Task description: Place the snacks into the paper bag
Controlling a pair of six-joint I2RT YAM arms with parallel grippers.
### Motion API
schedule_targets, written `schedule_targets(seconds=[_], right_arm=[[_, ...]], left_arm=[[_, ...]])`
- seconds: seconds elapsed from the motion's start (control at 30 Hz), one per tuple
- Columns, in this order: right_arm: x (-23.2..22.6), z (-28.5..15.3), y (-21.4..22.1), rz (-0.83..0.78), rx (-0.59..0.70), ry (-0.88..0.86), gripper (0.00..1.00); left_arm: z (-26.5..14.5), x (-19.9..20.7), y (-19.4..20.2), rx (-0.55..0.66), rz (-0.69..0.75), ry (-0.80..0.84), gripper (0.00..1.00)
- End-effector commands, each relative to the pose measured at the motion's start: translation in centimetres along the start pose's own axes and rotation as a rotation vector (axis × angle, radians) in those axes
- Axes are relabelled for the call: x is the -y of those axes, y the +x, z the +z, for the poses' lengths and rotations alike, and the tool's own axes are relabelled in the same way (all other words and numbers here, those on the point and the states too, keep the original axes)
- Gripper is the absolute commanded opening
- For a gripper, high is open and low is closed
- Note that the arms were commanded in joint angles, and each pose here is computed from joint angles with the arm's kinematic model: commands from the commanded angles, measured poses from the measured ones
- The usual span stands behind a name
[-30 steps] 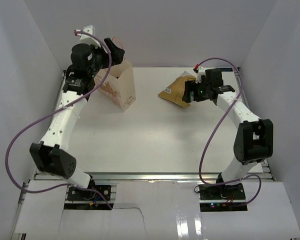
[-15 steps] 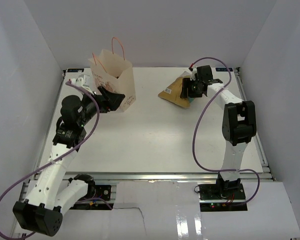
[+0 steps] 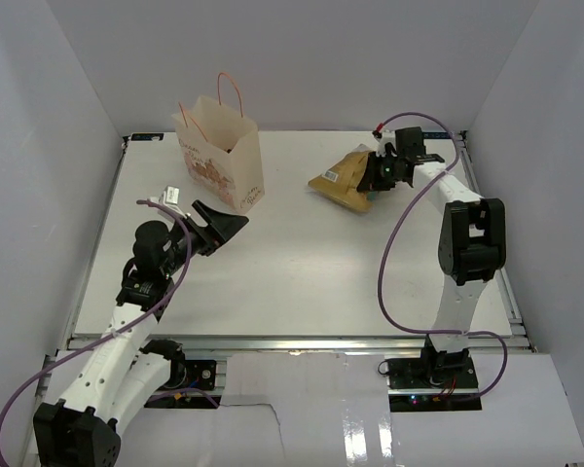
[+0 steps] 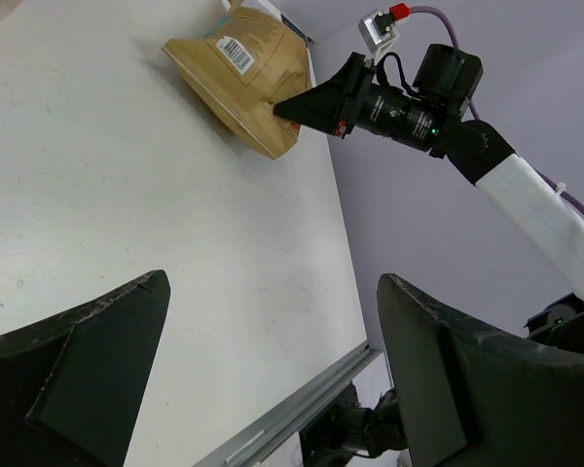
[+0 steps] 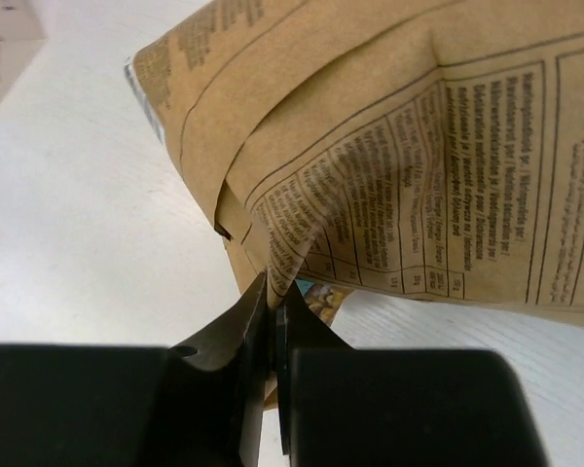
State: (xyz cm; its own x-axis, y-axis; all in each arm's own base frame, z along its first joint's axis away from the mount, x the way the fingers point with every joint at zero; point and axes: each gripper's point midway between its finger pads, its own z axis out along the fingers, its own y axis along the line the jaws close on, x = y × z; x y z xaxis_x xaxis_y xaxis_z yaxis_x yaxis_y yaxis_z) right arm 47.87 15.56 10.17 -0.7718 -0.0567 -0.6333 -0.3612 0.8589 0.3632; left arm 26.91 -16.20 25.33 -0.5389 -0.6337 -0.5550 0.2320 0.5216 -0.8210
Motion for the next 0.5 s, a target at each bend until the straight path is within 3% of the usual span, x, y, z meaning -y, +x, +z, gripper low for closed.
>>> schedule_targets(seconds=[0.0,0.37,0.47], right_arm=[[-4.5,-5.0,-3.8,-0.059,0.121,-0.237,0.08],[-14.1,-14.3,-7.0,-0.185,0.283,-0.782,0.08],[-15.7,-16.4,-7.9,-0.229,0.331,-0.828,0.08]], left_arm=[[-0.1,2.0,-0.4,0.003,-0.032,0.084,0.98],[0.5,1.8,0.3,-0.021,-0.06,0.088,0.98],[0.7,2.3,0.0,-0.023,-0.052,0.098,0.98]])
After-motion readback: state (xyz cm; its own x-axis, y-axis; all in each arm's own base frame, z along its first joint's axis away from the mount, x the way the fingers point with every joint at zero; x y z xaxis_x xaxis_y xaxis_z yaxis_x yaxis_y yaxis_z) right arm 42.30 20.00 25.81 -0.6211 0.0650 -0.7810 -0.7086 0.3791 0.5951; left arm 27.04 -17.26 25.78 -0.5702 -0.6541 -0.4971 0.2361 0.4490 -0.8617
